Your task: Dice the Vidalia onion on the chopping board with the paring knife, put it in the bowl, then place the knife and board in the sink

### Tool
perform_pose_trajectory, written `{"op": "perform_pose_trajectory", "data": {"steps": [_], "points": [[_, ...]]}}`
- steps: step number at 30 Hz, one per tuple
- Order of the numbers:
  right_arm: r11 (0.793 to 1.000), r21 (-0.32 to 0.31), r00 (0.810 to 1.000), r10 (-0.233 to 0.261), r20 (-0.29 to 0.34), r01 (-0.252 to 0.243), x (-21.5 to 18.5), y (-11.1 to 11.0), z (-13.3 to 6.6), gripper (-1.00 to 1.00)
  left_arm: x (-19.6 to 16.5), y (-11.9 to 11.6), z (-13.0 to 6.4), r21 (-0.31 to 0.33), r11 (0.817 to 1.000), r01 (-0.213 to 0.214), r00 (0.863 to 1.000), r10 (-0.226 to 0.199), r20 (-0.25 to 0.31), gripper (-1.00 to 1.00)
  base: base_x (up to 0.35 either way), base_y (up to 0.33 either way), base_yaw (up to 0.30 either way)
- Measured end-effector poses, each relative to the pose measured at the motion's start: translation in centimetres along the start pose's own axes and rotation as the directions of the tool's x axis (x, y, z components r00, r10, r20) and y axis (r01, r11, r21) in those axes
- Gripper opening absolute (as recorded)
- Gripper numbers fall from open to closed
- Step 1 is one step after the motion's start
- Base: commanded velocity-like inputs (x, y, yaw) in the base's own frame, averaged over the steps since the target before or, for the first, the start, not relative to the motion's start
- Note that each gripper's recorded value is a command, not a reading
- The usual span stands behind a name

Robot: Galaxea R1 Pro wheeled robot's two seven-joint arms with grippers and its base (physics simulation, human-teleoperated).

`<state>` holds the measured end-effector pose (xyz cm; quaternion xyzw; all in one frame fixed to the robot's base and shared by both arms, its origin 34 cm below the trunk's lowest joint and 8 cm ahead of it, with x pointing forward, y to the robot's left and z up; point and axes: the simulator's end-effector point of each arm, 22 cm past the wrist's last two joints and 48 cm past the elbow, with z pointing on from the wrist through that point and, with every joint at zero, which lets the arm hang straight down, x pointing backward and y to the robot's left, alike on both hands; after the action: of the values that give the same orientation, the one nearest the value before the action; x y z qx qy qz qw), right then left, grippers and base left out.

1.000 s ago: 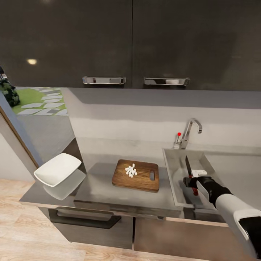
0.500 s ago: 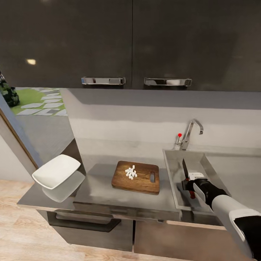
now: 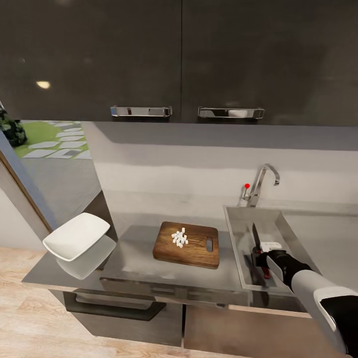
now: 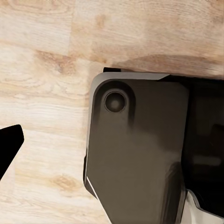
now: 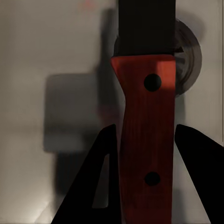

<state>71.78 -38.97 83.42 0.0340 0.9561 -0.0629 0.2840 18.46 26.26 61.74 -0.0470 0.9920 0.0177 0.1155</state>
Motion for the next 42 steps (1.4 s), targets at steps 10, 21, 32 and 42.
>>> {"op": "perform_pose_trajectory", "data": {"steps": [10, 21, 32, 42], "points": [[1.0, 0.005, 1.0, 0.002, -0.003, -0.002, 0.1, -0.4, 0.1, -1.0, 0.0, 0.3, 0.1, -0.005, 1.0, 0.001, 1.0, -0.001, -0.001, 1.0, 0.0, 0.0, 0.0], [1.0, 0.004, 1.0, 0.001, -0.004, -0.001, 0.1, -0.3, 0.9, -1.0, -0.2, 0.2, 0.9, -0.004, 1.0, 0.001, 1.0, -0.001, -0.002, 1.0, 0.0, 0.0, 0.0], [1.0, 0.006, 1.0, 0.002, -0.003, -0.002, 0.2, -0.3, 1.8, -1.0, -0.5, 0.1, 1.8, -0.004, 1.0, 0.001, 1.0, -0.001, -0.002, 1.0, 0.0, 0.0, 0.0], [1.0, 0.006, 1.0, 0.001, -0.009, -0.001, 0.3, -0.1, 2.3, -1.0, -0.4, 0.2, 2.1, -0.005, 1.0, 0.0, 1.0, 0.0, -0.005, 1.0, 0.0, 0.0, 0.0]]}}
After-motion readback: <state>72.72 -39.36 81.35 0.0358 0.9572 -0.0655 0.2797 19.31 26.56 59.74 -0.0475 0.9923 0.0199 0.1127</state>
